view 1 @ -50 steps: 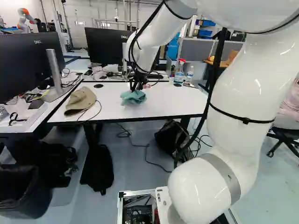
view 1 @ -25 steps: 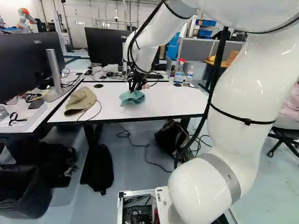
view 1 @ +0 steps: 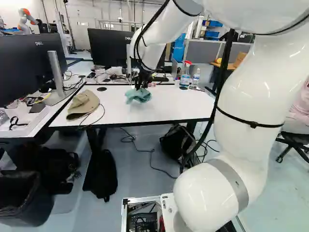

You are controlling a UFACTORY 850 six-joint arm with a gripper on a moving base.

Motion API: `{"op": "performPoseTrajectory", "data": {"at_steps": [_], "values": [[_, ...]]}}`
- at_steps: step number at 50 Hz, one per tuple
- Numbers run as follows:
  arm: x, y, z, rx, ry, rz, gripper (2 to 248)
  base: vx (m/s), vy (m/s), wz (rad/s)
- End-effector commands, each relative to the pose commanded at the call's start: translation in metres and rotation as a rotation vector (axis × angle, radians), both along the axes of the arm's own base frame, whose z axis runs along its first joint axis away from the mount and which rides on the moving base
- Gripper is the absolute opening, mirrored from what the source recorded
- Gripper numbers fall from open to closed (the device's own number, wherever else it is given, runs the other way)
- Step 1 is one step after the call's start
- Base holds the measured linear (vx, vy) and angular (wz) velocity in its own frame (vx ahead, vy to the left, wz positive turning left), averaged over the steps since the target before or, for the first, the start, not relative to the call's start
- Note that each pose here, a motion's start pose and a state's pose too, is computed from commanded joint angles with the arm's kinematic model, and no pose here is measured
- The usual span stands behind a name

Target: Clean the table with the green towel

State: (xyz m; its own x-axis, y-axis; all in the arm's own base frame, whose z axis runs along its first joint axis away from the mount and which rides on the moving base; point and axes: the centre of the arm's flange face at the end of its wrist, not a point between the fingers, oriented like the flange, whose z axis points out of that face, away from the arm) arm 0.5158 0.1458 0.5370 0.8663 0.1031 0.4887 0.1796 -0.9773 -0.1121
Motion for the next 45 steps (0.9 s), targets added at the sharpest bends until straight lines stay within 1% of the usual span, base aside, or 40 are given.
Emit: {"op": "performPoseTrajectory", "data": {"at_steps": [5,12,32,36,45], "values": [[0.007,0.000,0.006,0.004,-0.014,-0.004,41,0.000,0.000,0.000],[0.007,-0.005,0.006,0.004,-0.014,-0.013,41,0.000,0.000,0.000],[-0.009,-0.039,0.007,0.002,-0.008,-0.068,41,0.000,0.000,0.000],[-0.008,-0.044,0.004,0.001,-0.004,-0.077,41,0.000,0.000,0.000],[-0.004,-0.043,-0.005,-0.003,0.014,-0.078,41,0.000,0.000,0.000]]}}
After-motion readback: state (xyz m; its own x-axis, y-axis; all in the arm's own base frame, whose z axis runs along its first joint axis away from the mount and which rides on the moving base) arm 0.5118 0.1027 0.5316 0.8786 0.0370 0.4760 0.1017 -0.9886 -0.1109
